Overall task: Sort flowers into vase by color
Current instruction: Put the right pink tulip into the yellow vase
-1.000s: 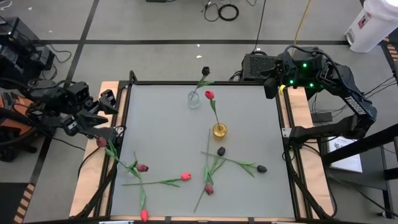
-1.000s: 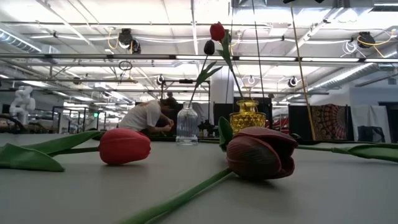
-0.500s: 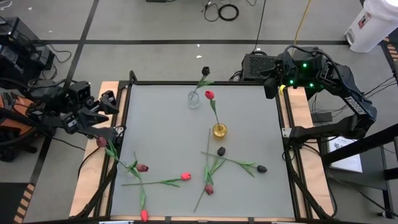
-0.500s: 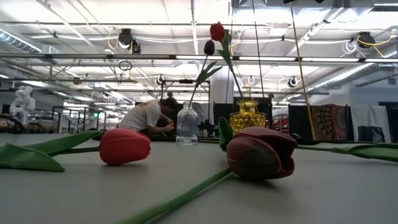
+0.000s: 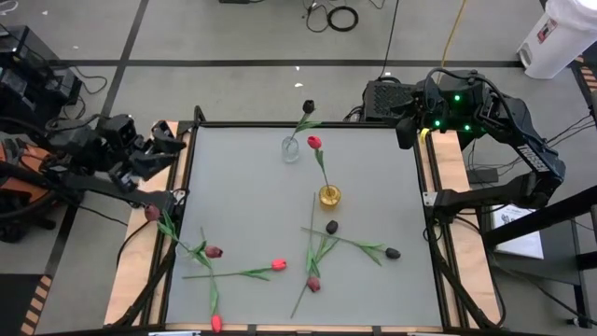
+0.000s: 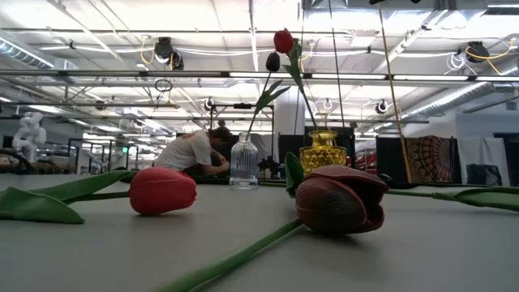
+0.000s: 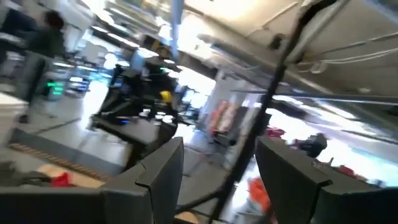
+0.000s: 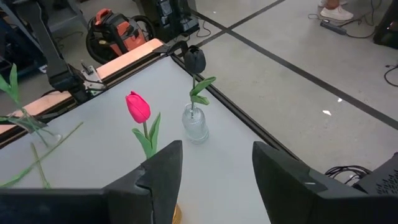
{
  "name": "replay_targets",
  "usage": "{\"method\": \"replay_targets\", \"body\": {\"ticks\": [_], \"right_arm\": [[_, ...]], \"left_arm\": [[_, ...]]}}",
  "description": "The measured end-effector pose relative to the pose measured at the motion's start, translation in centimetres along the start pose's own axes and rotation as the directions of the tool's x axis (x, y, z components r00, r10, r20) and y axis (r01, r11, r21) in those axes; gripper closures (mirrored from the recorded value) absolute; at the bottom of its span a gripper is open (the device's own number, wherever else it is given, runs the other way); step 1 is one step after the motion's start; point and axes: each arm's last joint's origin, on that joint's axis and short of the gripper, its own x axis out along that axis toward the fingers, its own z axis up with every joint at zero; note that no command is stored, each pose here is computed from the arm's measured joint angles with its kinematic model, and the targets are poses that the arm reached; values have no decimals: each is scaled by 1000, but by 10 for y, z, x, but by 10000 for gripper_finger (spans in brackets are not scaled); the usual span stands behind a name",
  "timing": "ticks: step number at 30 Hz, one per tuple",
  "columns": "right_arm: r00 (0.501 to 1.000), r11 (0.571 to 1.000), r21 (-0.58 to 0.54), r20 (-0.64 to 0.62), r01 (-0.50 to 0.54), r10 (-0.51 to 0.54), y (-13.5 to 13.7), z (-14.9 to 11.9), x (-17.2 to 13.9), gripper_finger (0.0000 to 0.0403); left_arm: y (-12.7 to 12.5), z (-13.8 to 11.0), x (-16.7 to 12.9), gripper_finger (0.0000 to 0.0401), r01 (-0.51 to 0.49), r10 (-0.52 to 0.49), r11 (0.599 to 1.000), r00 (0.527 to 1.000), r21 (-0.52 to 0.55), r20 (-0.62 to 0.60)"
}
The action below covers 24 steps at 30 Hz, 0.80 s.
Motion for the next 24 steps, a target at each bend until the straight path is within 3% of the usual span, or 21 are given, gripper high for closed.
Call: {"method": "replay_targets", "body": {"ticks": [5, 11, 17, 24], "right_arm": [[1000, 1000, 2, 0, 0, 0, 0, 0, 0, 215], [1000, 1000, 1, 0, 0, 0, 0, 0, 0, 215], [1000, 1000, 2, -1, 0, 0, 0, 0, 0, 215], [1000, 1000, 2, -1, 0, 0, 0, 0, 0, 215]], "left_arm": [[5, -10, 22, 196, -114, 115, 992, 993, 51, -23], [0, -8, 54, 196, -157, 164, 985, 980, 70, -112], [-5, 1, 83, 196, -257, 284, 957, 926, 135, -249], [-20, 10, 108, 196, -219, 261, 962, 911, 162, -319]]}}
